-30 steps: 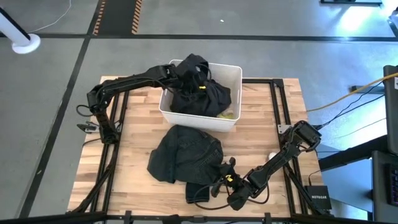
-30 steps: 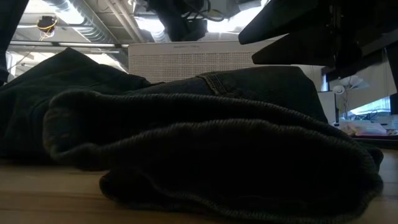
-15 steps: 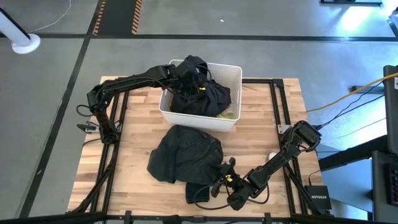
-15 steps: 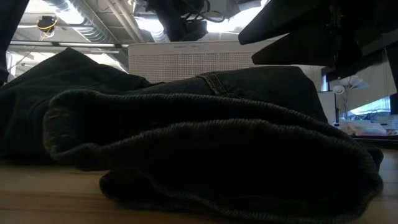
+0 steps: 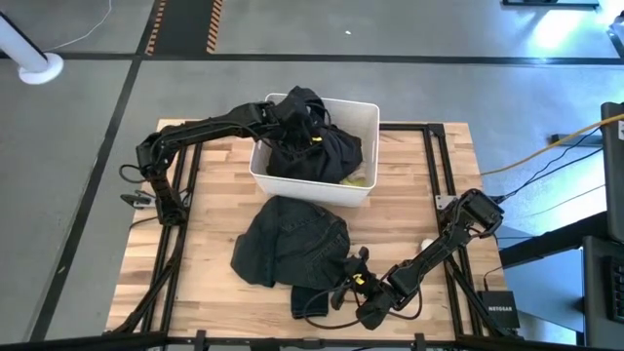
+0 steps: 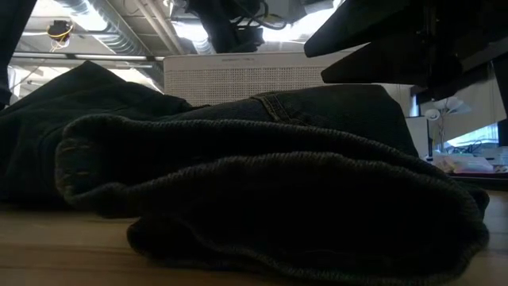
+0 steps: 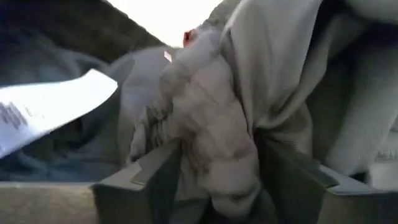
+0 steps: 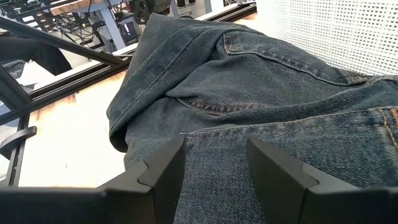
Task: Sort clothes
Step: Put the black pants into the white bin, then put the blue jeans into the white bin
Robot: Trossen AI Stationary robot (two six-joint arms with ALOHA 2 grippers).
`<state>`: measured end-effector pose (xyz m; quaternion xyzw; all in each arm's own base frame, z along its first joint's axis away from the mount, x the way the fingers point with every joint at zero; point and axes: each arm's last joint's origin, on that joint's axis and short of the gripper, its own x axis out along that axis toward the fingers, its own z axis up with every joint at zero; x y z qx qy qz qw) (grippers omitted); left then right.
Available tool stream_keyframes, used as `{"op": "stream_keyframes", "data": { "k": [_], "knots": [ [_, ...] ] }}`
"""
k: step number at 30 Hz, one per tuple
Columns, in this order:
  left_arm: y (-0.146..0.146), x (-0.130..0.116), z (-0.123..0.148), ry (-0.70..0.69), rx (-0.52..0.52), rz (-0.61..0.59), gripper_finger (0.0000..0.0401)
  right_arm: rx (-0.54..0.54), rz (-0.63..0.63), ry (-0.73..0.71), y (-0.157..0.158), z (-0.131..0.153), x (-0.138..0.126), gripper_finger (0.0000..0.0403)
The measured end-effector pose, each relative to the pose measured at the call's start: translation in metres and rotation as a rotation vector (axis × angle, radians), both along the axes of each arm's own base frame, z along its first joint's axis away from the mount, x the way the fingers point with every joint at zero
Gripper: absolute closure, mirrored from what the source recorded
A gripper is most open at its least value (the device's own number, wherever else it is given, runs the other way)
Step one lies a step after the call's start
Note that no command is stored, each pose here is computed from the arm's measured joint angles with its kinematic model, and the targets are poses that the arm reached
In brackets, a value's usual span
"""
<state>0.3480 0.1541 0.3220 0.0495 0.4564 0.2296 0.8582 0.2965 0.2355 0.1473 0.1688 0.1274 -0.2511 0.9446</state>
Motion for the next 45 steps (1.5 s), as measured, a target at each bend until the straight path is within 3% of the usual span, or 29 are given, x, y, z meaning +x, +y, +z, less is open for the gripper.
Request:
{"op": "stream_keyframes", "data": {
  "k": [4,13,16,19,24,29,34,39,45],
  "knots": [
    [-0.007,-0.011,0.013,-0.004,-0.003,0.007,0.0175,0.000,0.000,0.000,0.000,0.000,0.000,0.0215],
    [-0.033,-0.064,0.084,-0.224,0.071,-0.012,0.0173,0.001,0.000,-0.001,0.000,0.000,0.000,0.0215],
    [-0.045,-0.084,0.104,-0.320,0.017,-0.089,0.0173,0.000,-0.001,-0.001,0.000,0.000,0.000,0.0215],
    [-0.063,-0.105,0.118,-0.403,-0.101,-0.156,0.0173,0.000,-0.001,-0.002,0.000,0.000,0.000,0.0215],
    [-0.104,-0.144,0.129,-0.381,-0.221,-0.253,0.0173,0.003,0.002,-0.001,0.000,0.000,0.000,0.0215],
    [-0.137,-0.175,0.121,-0.390,-0.321,-0.315,0.0183,-0.017,-0.010,-0.006,0.000,0.001,0.000,0.0215],
    [-0.158,-0.193,0.088,-0.348,-0.417,-0.284,0.0193,-0.049,-0.002,0.001,0.000,0.001,0.000,0.0215],
    [-0.174,-0.193,0.037,-0.356,-0.526,-0.240,0.0199,-0.096,0.037,0.012,0.005,0.011,0.006,0.0215],
    [-0.197,-0.186,-0.015,-0.303,-0.597,-0.331,0.0199,-0.209,0.186,0.068,0.020,0.041,0.021,0.0215]
  ]
}}
